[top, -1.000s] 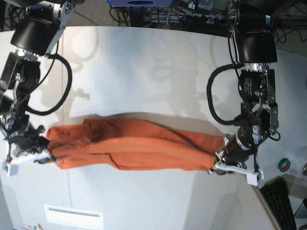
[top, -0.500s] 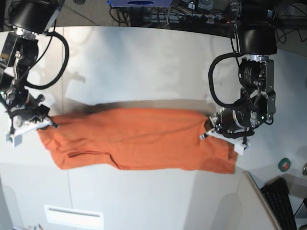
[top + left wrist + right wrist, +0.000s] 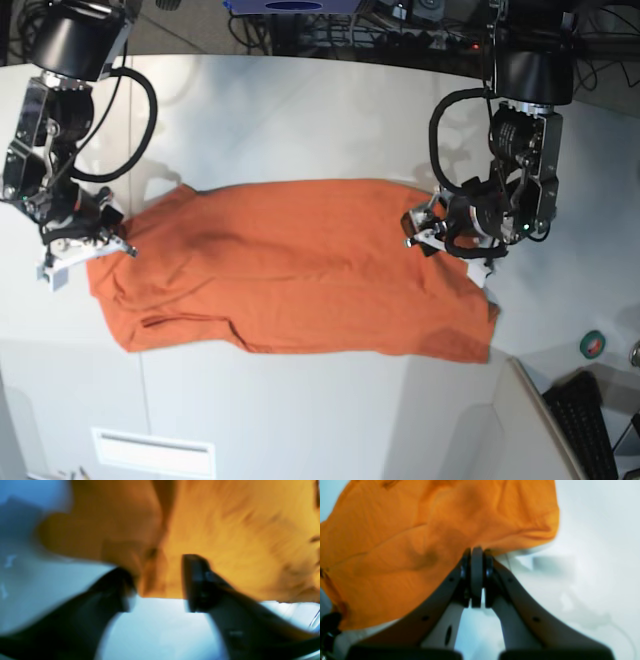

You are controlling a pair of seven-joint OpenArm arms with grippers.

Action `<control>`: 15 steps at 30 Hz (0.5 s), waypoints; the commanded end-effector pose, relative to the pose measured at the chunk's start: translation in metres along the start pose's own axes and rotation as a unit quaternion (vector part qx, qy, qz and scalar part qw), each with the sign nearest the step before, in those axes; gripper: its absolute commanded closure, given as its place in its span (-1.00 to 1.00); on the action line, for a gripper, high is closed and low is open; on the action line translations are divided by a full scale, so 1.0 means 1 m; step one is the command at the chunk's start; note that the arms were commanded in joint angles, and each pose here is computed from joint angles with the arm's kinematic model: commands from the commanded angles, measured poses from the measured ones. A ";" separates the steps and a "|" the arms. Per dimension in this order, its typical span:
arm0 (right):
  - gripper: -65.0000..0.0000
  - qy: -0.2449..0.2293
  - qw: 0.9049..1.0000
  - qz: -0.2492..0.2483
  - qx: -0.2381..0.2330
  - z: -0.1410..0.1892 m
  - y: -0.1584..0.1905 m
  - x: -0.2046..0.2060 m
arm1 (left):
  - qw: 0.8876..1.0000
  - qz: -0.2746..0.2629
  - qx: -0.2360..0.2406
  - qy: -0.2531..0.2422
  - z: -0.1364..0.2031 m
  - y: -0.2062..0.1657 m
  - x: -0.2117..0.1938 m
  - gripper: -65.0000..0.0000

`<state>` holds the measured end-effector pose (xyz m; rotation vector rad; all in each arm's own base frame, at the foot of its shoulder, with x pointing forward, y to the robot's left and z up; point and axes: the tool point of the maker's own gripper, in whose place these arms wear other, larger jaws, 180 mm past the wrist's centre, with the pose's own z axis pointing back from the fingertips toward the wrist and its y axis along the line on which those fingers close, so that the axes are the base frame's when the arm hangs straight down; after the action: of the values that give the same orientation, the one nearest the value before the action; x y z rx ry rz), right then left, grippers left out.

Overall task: Layout the t-shirt on the table in an organized manner, then fold the t-shirt properly
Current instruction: 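Release the left gripper and regrasp the shirt edge beside it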

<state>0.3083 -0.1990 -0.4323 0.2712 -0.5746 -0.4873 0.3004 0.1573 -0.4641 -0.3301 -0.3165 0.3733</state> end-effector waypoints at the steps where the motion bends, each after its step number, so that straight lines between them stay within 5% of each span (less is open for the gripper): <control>1: 1.00 -0.032 0.999 0.004 0.007 0.001 0.007 0.024 | 0.999 -0.005 -0.021 -0.025 0.003 -0.020 0.023 -0.26; 9: 1.00 -0.023 1.000 -0.007 0.011 -0.011 0.009 0.027 | 0.998 0.020 -0.057 -0.005 -0.021 -0.074 0.049 -0.29; 15: 1.00 -0.019 1.000 -0.008 0.009 -0.011 0.007 0.023 | 0.998 0.037 -0.051 0.008 -0.032 -0.077 0.057 -0.29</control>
<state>0.3229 -0.1980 -0.4403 0.2868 -0.5665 -0.5070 0.3682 0.1045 -0.4667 -0.4287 -0.2623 0.4330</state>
